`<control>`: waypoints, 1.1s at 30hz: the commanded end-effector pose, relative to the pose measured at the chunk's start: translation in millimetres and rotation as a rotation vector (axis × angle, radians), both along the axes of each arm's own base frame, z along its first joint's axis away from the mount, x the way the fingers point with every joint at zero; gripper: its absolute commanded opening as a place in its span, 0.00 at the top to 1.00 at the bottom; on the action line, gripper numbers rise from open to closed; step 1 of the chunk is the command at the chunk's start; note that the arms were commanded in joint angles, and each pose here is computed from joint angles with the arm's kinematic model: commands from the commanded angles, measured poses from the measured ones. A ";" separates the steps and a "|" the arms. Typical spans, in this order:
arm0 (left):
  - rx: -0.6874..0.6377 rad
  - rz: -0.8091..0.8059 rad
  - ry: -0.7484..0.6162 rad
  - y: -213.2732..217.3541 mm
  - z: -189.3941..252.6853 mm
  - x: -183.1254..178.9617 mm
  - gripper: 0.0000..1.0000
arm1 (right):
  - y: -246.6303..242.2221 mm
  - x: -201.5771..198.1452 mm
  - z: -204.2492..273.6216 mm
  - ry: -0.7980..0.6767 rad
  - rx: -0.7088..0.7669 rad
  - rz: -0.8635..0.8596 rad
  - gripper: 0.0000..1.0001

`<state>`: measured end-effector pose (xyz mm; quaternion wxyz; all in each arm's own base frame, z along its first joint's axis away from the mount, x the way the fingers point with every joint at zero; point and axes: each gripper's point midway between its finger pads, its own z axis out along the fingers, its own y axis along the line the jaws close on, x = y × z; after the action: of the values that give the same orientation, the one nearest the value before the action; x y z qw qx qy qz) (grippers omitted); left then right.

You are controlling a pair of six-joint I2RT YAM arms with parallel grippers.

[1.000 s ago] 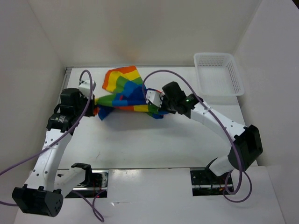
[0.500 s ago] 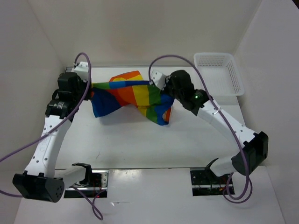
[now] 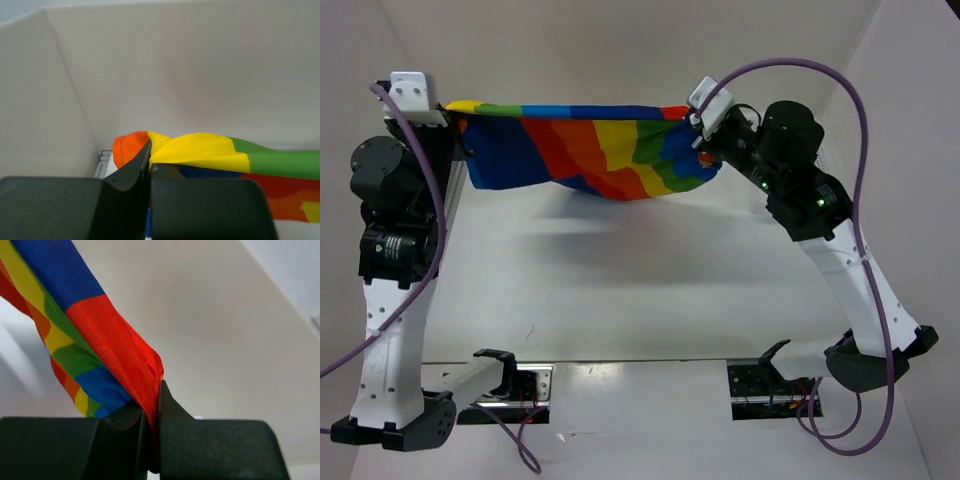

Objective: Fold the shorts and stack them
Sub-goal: Flatten the shorts out

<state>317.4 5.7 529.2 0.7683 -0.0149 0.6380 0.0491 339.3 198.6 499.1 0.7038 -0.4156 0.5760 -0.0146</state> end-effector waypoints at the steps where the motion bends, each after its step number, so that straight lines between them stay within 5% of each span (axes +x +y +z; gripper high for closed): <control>1: -0.042 0.131 -0.180 28.7 55.4 -37.4 1.00 | -17.7 -42.1 35.2 0.000 0.074 0.057 1.00; 8: -0.059 0.138 -0.287 31.7 100.5 -61.0 1.00 | -11.7 -71.4 91.1 -0.020 0.238 0.160 1.00; 13: -0.047 0.121 -0.244 25.8 98.1 -16.2 1.00 | -5.7 -43.9 92.0 -0.004 0.328 0.099 1.00; 16: -0.032 0.097 -0.150 16.2 78.7 36.8 1.00 | 0.2 -7.3 53.1 0.053 0.302 0.007 1.00; 22: 0.009 0.035 0.116 -4.3 -27.3 167.8 1.00 | 0.1 80.5 -69.8 0.267 0.227 -0.179 1.00; 29: 0.027 -0.030 0.364 -13.5 -140.3 261.9 0.96 | -29.1 170.3 -179.9 0.480 0.220 -0.385 1.00; 30: 0.028 -0.030 0.378 -13.9 -149.3 268.7 0.95 | -25.9 176.0 -185.1 0.500 0.236 -0.391 0.98; 33: 0.030 -0.031 0.447 -15.7 -197.2 305.4 0.67 | -17.9 210.1 -232.5 0.589 0.253 -0.431 0.41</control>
<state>602.1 -10.2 288.3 0.5560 0.0221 0.8290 0.0556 517.9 174.0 234.9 0.4863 -0.2303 0.8428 0.0160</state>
